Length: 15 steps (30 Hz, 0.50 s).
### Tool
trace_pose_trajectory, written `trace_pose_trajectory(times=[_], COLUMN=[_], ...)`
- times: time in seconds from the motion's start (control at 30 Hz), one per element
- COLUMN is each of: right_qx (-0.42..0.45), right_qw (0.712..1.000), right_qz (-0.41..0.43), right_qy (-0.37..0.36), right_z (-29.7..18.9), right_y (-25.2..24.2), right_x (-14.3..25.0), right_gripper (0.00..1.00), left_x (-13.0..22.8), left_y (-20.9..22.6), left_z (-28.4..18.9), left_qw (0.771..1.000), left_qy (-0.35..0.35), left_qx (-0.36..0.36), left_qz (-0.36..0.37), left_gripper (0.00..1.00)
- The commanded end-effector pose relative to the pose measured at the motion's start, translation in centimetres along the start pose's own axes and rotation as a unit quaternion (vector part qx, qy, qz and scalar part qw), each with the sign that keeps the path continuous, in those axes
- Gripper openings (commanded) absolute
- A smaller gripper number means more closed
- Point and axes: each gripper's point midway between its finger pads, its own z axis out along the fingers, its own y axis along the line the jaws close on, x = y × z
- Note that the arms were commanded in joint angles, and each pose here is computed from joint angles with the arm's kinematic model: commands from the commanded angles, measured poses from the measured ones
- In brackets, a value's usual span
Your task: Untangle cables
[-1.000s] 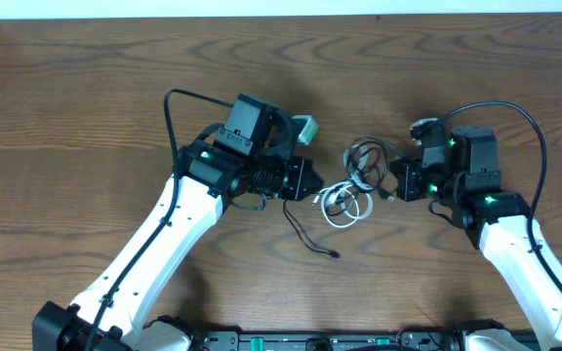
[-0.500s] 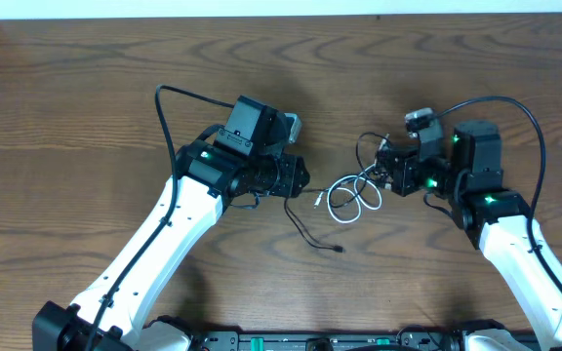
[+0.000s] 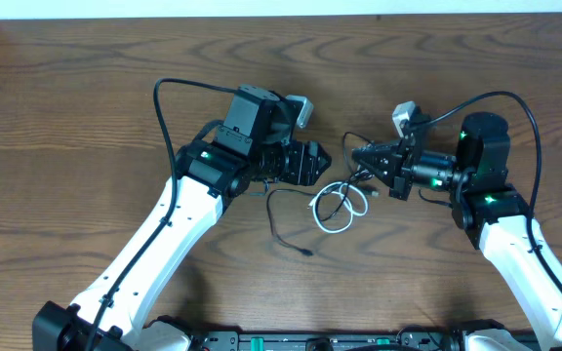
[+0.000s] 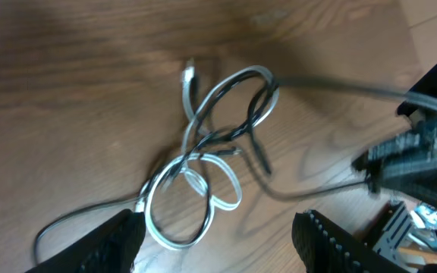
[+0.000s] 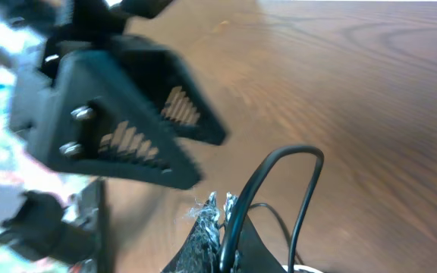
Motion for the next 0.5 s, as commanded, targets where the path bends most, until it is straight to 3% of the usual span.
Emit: trace_pose_trajectory(times=[0.0, 0.23, 0.47], right_qx=[-0.055, -0.079, -0.103], right_qw=[0.998, 0.997, 0.994], right_qz=[-0.009, -0.014, -0.024], right_qy=[0.003, 0.004, 0.003], right_z=[-0.2, -0.3, -0.5], right_y=[2.1, 2.9, 3.7], right_x=[0.0, 0.0, -0.2], right_gripper=[0.01, 0.01, 0.01], left_x=[-0.2, -0.1, -0.1], left_y=[-0.7, -0.5, -2.5], left_z=[-0.1, 0.6, 2.1], left_qw=[1.0, 1.0, 0.994], left_qy=[-0.003, 0.003, 0.021], left_qx=[0.019, 0.022, 0.103], left_qz=[0.005, 0.003, 0.008], left_gripper=[0.67, 0.67, 0.67])
